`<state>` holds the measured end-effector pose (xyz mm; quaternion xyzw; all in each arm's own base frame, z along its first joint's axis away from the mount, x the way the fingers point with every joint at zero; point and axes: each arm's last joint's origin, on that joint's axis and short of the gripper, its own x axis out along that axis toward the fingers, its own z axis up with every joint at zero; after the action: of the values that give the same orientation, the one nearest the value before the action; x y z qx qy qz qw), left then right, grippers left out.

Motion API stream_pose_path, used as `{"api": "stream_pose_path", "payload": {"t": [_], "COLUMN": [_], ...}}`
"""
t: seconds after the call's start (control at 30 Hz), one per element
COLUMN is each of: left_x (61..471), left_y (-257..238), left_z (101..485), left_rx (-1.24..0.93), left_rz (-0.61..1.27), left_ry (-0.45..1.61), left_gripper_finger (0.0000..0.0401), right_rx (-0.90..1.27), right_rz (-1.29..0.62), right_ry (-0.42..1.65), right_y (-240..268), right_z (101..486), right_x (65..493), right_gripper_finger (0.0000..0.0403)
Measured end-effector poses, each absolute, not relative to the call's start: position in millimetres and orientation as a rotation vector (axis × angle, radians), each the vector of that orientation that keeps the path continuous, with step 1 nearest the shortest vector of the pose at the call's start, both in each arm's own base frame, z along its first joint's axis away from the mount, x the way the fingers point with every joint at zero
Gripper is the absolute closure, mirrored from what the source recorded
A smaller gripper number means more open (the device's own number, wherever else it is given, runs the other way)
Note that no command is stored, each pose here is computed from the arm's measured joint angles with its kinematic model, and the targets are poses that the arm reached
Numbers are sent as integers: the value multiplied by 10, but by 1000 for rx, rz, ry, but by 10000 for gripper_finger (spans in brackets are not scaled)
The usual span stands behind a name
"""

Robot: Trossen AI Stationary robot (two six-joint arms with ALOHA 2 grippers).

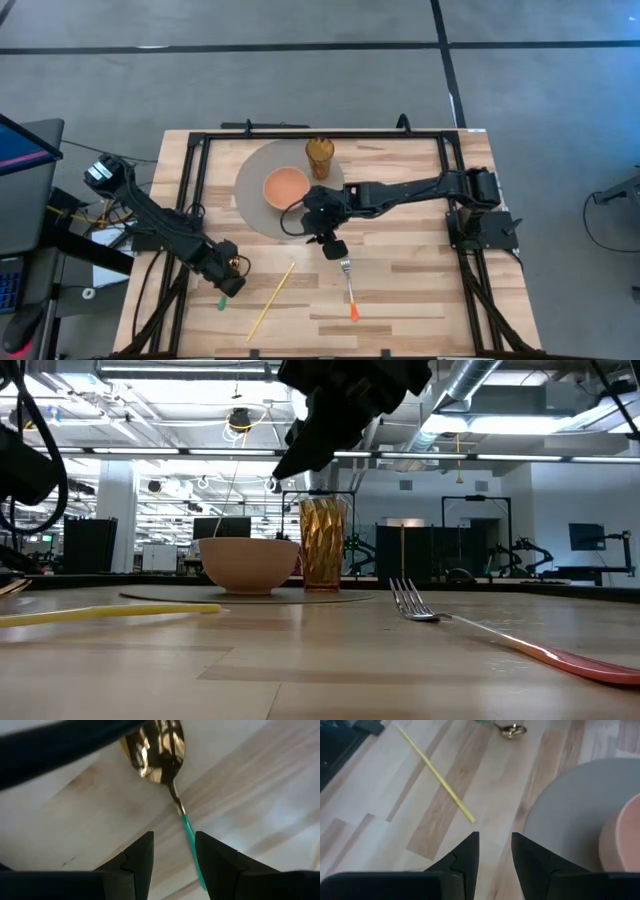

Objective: Pick & Place Utensil
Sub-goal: Put the green spoon into the orange bowl on the gray mat

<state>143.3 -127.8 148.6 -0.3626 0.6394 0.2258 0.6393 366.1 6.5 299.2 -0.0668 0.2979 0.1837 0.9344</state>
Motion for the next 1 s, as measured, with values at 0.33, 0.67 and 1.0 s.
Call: {"api": "stream_pose_path", "payload": {"t": [0.33,0.67,1.0], "left_x": [1512,1512,1553], "left_y": [-1337,-1323,-1137], "left_z": [1344,1305,1682], "left_rx": [-771,-584,-632], "left_rz": [516,392,338], "left_ry": [1460,1485,1178], "left_gripper_finger": [256,371,389], "right_rx": [-136,-136,-135], "right_rz": [356,357,352], "right_ry": [588,588,587], "right_y": [-1,2,-15], "right_z": [3011,3010,3011], "right_x": [3674,3674,3674], "right_gripper_finger": [294,294,294]}}
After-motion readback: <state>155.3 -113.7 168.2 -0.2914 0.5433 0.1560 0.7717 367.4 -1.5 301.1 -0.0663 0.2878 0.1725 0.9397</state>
